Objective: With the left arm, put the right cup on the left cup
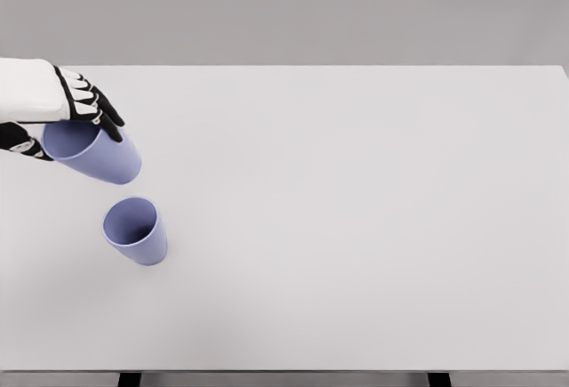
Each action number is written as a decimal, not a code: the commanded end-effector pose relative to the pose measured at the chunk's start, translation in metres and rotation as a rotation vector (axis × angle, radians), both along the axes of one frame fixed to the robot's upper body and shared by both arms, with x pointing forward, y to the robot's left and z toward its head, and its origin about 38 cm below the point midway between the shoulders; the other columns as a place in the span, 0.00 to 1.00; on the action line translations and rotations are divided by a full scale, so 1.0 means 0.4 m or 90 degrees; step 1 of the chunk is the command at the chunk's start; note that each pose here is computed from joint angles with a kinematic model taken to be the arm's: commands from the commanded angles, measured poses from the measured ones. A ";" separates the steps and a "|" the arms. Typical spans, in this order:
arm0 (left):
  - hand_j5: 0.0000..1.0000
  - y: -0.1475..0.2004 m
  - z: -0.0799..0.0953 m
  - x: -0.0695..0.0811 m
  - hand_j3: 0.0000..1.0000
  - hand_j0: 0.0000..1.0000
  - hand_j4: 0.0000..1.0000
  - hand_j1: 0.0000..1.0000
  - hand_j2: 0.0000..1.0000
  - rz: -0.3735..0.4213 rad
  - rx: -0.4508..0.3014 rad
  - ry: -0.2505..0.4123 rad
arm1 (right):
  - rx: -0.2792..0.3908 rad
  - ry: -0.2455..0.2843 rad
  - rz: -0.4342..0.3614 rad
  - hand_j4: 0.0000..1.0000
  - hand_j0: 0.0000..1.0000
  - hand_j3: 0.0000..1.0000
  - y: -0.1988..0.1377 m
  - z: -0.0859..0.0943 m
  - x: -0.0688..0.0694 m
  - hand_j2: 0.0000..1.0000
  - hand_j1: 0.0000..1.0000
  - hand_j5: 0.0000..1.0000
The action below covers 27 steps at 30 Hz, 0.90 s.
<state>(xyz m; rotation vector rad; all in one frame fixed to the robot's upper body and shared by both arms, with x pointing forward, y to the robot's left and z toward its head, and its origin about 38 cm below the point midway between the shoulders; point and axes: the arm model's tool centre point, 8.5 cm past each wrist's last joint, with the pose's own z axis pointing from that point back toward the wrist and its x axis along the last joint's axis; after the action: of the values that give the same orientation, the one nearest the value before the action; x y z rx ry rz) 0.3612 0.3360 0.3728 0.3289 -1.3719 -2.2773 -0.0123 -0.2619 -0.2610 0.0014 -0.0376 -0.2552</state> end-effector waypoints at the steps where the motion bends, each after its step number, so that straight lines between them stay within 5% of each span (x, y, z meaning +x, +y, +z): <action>1: 0.71 0.006 0.004 -0.002 0.71 0.71 0.71 0.71 0.71 0.006 -0.002 0.000 | 0.000 0.000 0.000 1.00 1.00 1.00 0.000 0.000 0.000 1.00 1.00 1.00; 27: 0.72 0.054 -0.020 -0.034 0.72 0.72 0.72 0.72 0.72 0.040 -0.026 0.045 | 0.000 0.000 0.000 1.00 1.00 1.00 0.000 0.000 0.000 1.00 1.00 1.00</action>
<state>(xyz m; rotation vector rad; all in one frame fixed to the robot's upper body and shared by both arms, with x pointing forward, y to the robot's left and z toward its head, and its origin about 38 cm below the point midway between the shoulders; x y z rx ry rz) 0.3470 0.3588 0.3604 0.2663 -1.3374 -2.1902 -0.0123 -0.2619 -0.2610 0.0015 -0.0371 -0.2552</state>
